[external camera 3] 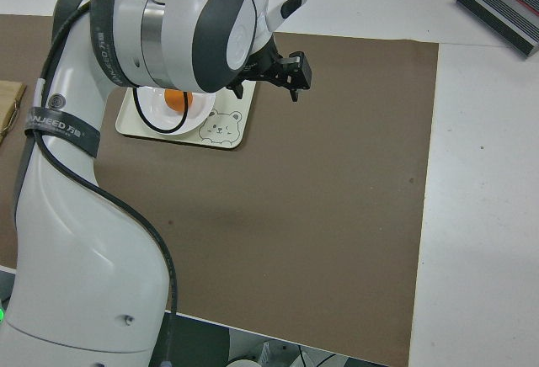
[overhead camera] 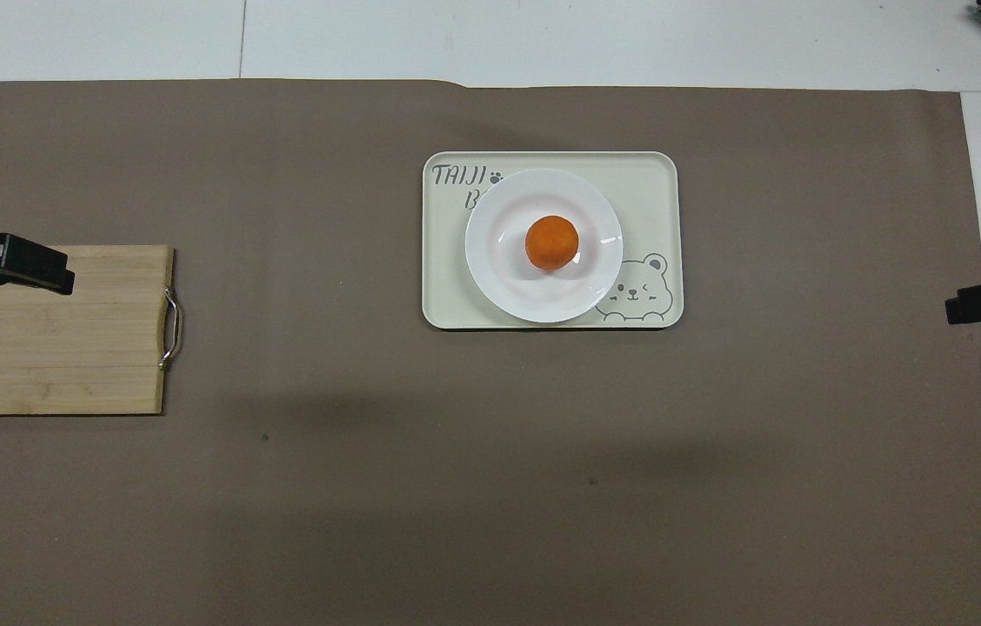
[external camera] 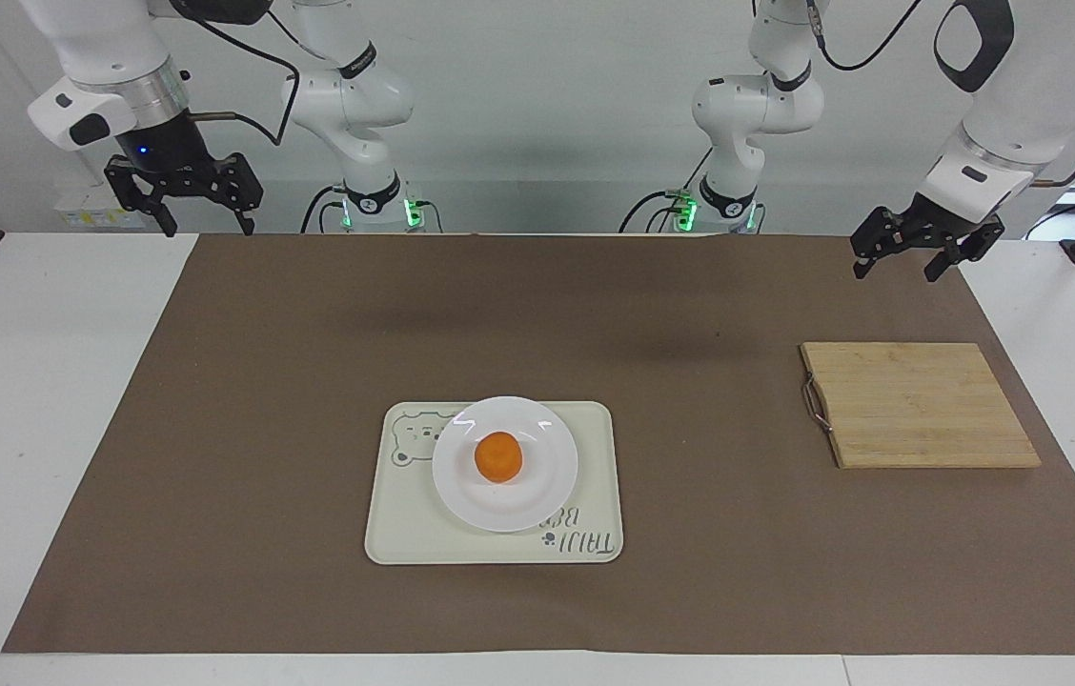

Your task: Place orange and plate with both arms

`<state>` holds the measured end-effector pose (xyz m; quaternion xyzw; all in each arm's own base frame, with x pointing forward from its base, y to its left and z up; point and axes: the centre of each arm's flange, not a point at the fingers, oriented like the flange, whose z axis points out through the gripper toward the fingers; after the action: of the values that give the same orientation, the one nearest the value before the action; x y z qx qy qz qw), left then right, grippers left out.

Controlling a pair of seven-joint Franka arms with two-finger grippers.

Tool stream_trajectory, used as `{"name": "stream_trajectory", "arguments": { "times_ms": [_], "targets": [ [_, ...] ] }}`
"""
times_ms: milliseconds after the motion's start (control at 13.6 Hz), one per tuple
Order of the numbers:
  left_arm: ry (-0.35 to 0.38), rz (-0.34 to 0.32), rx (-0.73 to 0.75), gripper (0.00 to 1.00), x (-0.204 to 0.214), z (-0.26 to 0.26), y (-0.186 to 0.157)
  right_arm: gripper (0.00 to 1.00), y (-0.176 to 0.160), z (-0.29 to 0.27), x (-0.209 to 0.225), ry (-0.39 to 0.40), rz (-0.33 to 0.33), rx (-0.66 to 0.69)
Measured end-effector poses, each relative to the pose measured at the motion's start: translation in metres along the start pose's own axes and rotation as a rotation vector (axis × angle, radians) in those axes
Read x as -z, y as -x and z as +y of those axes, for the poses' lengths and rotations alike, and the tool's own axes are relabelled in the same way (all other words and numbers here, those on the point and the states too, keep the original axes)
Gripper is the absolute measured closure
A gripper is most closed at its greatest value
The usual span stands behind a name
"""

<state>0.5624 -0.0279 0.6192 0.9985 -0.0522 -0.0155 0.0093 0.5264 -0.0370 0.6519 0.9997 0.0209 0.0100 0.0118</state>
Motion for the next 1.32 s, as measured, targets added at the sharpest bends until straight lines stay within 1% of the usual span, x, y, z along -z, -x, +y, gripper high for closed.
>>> {"name": "stream_trajectory", "arguments": {
  "times_ms": [147,294,441,1029,1323],
  "targets": [
    [0.000,0.000,0.000,0.00,0.0000,0.0000,0.0000,0.00,0.0010,-0.0011,-0.0010,-0.010,-0.010,0.000],
    [0.000,0.000,0.000,0.00,0.0000,0.0000,0.0000,0.00,0.0056,-0.0015,-0.0024,-0.025,-0.046,-0.002],
    [0.000,0.000,0.000,0.00,0.0000,0.0000,0.0000,0.00,0.0086,-0.0020,0.0008,-0.027,-0.063,-0.001],
    [0.000,0.000,0.000,0.00,0.0000,0.0000,0.0000,0.00,0.0009,-0.0028,0.0045,-0.018,-0.041,0.001],
    [0.000,0.000,0.000,0.00,0.0000,0.0000,0.0000,0.00,0.0010,-0.0033,0.0044,-0.019,-0.042,0.002]
  ]
}}
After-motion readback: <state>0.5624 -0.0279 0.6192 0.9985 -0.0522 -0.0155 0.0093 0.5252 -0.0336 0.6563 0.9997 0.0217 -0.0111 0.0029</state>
